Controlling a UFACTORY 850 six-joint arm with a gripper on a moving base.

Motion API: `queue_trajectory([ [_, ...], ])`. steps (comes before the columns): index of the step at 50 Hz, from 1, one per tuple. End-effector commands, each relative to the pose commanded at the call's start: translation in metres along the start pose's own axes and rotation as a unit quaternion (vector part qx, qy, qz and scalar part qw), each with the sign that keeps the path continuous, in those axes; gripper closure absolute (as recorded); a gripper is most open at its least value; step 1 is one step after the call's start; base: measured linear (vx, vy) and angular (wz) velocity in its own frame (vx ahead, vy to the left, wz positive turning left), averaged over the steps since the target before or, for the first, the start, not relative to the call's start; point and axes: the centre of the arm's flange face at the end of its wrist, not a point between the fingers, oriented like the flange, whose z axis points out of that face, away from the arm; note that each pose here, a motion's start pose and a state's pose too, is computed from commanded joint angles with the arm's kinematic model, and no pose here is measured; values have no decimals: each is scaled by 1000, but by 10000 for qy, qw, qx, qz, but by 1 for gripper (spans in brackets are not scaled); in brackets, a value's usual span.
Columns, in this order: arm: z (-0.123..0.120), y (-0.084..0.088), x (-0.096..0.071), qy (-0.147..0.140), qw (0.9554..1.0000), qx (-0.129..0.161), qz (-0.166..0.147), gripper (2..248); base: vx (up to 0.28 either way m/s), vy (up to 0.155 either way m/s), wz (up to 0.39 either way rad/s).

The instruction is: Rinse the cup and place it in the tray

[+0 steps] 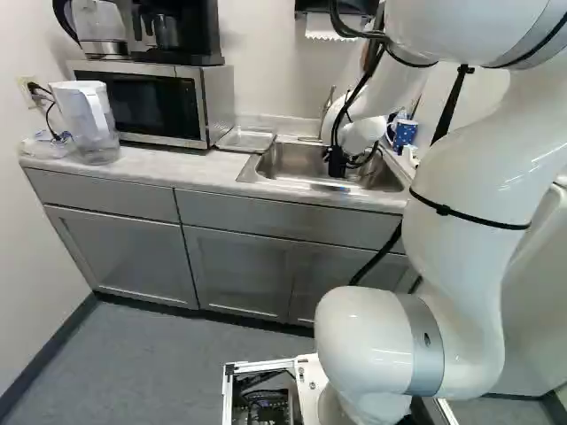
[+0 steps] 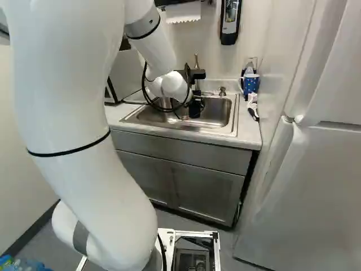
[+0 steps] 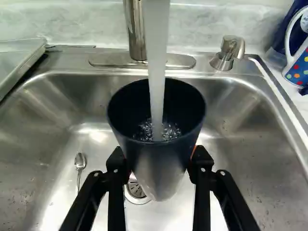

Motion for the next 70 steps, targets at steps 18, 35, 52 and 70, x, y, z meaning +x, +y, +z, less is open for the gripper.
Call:
queue_trajectory([
  [18, 0, 0, 0, 0, 10000, 0, 0, 125, 0, 0, 0],
  [35, 0, 0, 0, 0, 10000, 0, 0, 125, 0, 0, 0],
  [52, 0, 0, 0, 0, 10000, 0, 0, 125, 0, 0, 0],
  [70, 0, 0, 0, 0, 10000, 0, 0, 125, 0, 0, 0],
])
